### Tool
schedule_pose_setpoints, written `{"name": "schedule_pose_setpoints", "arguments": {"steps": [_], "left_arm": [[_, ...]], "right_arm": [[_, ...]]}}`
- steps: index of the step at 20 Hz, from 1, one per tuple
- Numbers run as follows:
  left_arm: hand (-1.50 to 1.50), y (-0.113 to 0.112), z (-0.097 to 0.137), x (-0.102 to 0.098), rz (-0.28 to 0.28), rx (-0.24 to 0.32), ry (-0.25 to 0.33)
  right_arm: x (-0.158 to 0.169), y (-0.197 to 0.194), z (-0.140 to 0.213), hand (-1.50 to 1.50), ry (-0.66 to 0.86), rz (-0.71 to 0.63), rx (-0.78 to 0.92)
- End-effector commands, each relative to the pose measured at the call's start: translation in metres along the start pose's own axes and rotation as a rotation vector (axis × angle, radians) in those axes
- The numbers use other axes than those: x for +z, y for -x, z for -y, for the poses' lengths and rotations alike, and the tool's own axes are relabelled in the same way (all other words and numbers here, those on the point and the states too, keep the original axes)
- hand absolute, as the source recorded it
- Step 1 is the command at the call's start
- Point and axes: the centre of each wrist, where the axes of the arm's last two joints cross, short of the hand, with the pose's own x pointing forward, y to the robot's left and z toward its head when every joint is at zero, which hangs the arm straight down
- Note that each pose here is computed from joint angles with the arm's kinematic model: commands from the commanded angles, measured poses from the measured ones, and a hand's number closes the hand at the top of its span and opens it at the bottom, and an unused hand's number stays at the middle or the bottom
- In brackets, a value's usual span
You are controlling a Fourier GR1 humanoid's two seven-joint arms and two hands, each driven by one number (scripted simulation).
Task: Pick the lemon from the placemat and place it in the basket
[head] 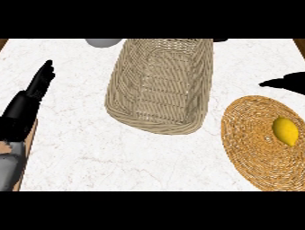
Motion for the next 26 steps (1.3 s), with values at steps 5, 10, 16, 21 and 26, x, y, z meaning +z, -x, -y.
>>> {"name": "schedule_pose_setpoints", "arguments": {"steps": [5, 10, 16, 21, 26], "left_arm": [[0.00, 0.005, 0.005, -0.007, 0.013, -0.006, 0.008], [0.00, -0.011, -0.013, -0.009, -0.011, -0.020, -0.010], [0.00, -0.010, 0.016, 0.021, 0.002, -0.003, 0.003], [0.00, 0.009, -0.015, 0.007, 0.010, -0.009, -0.010], [0.00, -0.008, 0.002, 0.011, 0.002, -0.001, -0.002]], "right_arm": [[-0.029, 0.020, -0.034, -1.50, -0.016, -0.024, 0.029], [-0.032, 0.032, -0.043, -1.50, 0.024, -0.010, 0.026], [-0.047, 0.026, -0.046, -1.50, 0.037, -0.012, 0.016], [-0.057, 0.036, -0.081, -1.50, 0.051, -0.005, 0.014], [-0.057, 0.018, -0.082, -1.50, 0.047, 0.013, -0.023]]}}
